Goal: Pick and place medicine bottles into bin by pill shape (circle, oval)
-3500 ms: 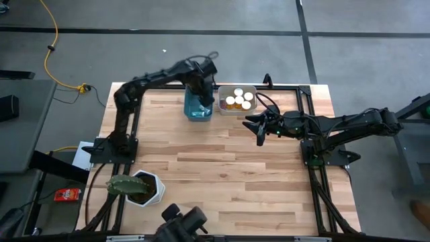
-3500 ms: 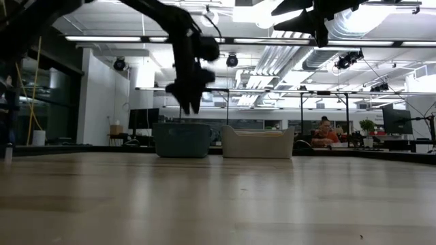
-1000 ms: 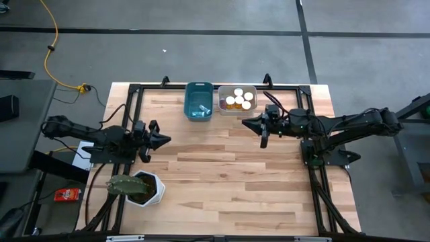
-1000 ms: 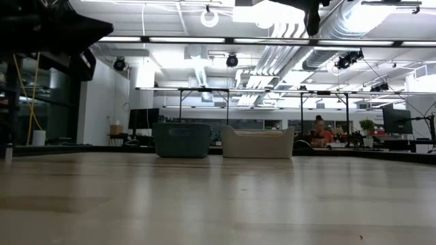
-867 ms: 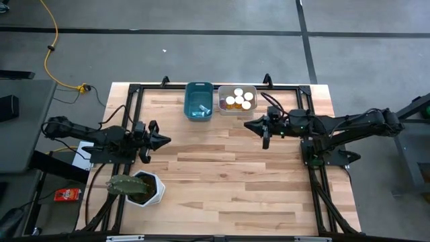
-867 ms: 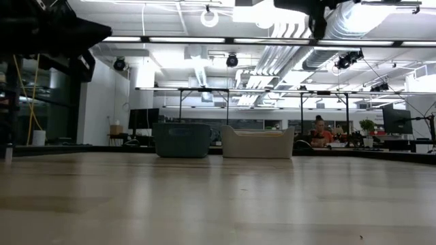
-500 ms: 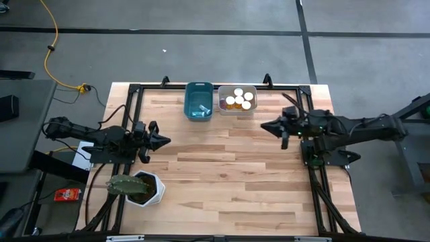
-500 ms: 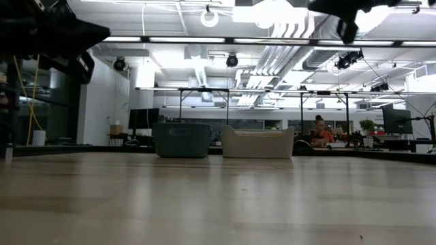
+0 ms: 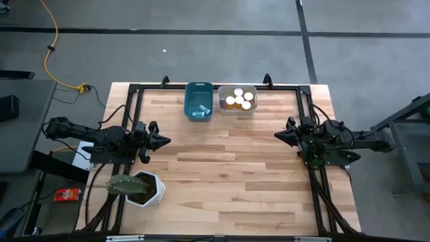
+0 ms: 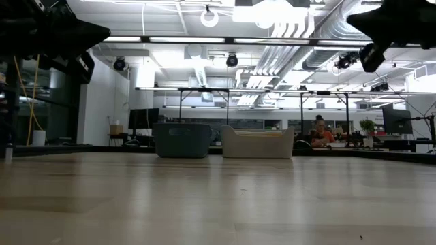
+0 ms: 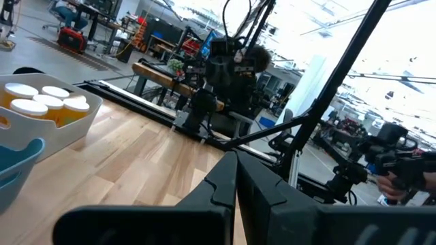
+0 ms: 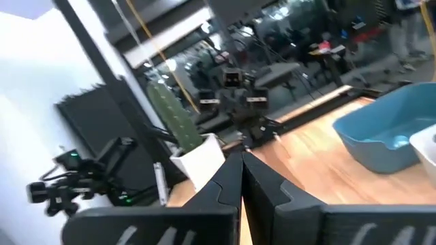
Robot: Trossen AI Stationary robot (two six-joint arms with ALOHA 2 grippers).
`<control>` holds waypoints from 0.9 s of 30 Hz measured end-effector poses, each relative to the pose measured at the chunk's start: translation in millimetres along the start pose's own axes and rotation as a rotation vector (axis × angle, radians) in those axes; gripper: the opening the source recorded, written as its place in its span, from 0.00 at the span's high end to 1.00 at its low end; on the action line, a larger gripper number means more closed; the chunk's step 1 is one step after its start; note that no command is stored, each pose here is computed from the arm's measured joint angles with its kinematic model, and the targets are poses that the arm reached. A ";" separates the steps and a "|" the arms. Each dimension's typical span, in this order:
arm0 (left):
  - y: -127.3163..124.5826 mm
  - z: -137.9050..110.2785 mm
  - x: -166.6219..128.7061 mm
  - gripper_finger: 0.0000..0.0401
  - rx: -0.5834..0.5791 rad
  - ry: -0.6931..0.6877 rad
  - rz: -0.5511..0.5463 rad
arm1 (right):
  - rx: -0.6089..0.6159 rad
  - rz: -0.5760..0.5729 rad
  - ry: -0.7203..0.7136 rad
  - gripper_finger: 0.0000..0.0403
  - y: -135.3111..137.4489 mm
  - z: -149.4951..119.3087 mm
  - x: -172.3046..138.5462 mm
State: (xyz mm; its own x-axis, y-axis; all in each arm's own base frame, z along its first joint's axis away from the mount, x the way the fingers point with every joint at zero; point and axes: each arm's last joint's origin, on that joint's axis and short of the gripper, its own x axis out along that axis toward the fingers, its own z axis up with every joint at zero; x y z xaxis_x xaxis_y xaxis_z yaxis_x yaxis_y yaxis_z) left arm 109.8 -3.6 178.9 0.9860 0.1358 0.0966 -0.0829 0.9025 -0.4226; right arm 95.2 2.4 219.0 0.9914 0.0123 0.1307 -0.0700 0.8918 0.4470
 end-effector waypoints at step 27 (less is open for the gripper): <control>0.8 -2.2 0.1 1.00 0.006 0.025 0.010 | -0.202 -0.025 0.131 1.00 -22.9 -46.9 -3.8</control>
State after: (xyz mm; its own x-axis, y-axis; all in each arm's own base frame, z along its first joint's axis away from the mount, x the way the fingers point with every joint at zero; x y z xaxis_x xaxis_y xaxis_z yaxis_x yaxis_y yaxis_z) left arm 110.1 -3.7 176.6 0.9884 0.1345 0.0703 -0.0932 0.9037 -0.4180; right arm 98.2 3.2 166.7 0.9994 0.0360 -0.0002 -0.0347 0.9648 0.2608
